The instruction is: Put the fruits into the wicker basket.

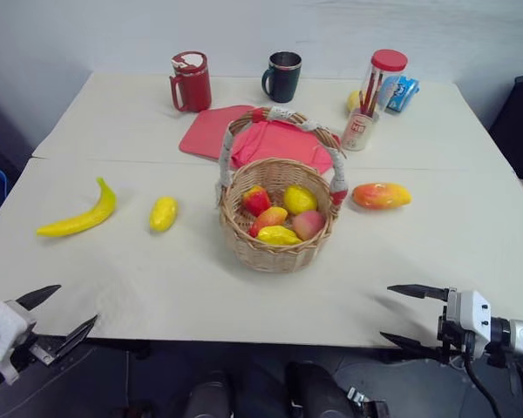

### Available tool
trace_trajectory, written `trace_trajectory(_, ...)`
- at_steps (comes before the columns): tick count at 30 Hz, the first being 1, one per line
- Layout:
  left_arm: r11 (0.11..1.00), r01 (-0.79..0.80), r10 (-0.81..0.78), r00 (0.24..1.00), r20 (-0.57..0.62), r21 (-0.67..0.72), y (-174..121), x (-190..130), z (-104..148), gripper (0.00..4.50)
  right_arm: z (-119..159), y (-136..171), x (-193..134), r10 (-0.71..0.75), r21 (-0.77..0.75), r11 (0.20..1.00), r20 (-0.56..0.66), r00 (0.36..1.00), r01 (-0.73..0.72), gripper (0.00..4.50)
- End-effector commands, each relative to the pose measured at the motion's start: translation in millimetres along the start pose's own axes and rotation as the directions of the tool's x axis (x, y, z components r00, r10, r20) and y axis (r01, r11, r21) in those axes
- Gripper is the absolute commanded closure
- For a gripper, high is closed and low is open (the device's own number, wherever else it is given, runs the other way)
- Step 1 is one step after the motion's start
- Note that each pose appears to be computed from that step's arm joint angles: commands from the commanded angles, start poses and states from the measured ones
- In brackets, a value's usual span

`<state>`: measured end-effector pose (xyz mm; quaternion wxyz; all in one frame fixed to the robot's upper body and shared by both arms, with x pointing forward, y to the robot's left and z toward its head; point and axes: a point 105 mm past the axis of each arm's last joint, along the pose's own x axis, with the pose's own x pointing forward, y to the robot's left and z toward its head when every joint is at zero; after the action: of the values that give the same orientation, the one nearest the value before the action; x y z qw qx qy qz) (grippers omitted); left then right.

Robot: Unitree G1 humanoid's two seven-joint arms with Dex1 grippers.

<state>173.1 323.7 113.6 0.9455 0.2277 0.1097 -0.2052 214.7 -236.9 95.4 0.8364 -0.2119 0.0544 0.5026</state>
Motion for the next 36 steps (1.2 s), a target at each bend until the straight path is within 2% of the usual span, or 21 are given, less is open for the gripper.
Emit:
trace_trajectory(1,0.999,0.028,-0.029,1.000,0.010,0.020,-5.4,2.3,2.4,0.00,9.8,-6.8,3.3,-0.056,0.072,0.996,0.062,0.996,0.051,0.05)
trace_trajectory(5,0.999,0.031,-0.031,0.999,0.008,-0.014,-4.4,7.4,0.2,0.00,15.8,-8.4,10.9,-0.061,0.075,0.996,0.101,0.993,0.053,0.05)
trace_trajectory(8,0.999,-0.036,0.035,0.999,-0.039,-0.040,6.3,4.1,-7.5,0.00,36.6,-17.5,19.6,-0.106,0.021,0.994,0.211,0.972,0.104,0.05)
trace_trajectory(11,0.973,-0.169,0.159,0.984,-0.077,-0.156,20.7,-15.3,-20.7,0.00,66.7,-15.6,31.0,-0.118,0.046,0.993,0.347,0.931,0.108,0.05)
trace_trajectory(13,0.922,-0.280,0.262,0.960,-0.100,-0.268,32.1,-35.7,-31.8,0.00,88.2,-7.9,36.8,-0.084,0.033,0.996,0.411,0.908,0.077,0.05)
trace_trajectory(16,0.778,-0.459,0.406,0.889,-0.213,-0.430,46.3,-67.6,-58.9,0.00,117.7,-13.2,39.5,-0.144,0.048,0.989,0.501,0.853,0.138,0.05)
trace_trajectory(19,0.674,-0.551,0.483,0.833,-0.271,-0.493,53.9,-86.8,-71.0,0.00,141.2,-9.7,43.9,-0.121,-0.007,0.988,0.563,0.817,0.151,0.05)
trace_trajectory(22,0.628,-0.536,0.507,0.832,-0.226,-0.564,61.3,-82.5,-58.8,0.00,158.4,-6.9,45.8,-0.092,-0.071,0.983,0.603,0.793,0.168,0.05)
trace_trajectory(26,0.684,-0.414,0.407,0.900,-0.157,-0.601,67.4,-51.0,-28.4,0.00,164.2,-2.5,50.2,-0.043,-0.112,0.984,0.608,0.793,0.138,0.05)
trace_trajectory(29,0.787,-0.310,0.277,0.950,-0.144,-0.534,83.0,-14.9,11.1,0.00,168.3,-2.3,53.9,-0.033,-0.110,0.986,0.619,0.785,0.127,0.05)
trace_trajectory(32,0.880,-0.212,0.135,0.969,-0.205,-0.426,104.4,16.0,39.8,0.00,164.0,-5.3,57.6,-0.043,-0.100,0.986,0.615,0.788,0.132,0.05)
trace_trajectory(36,0.925,-0.140,0.041,0.961,-0.273,-0.353,123.6,41.5,42.4,0.00,159.8,-7.0,62.2,-0.033,-0.104,0.987,0.603,0.797,0.119,0.05)
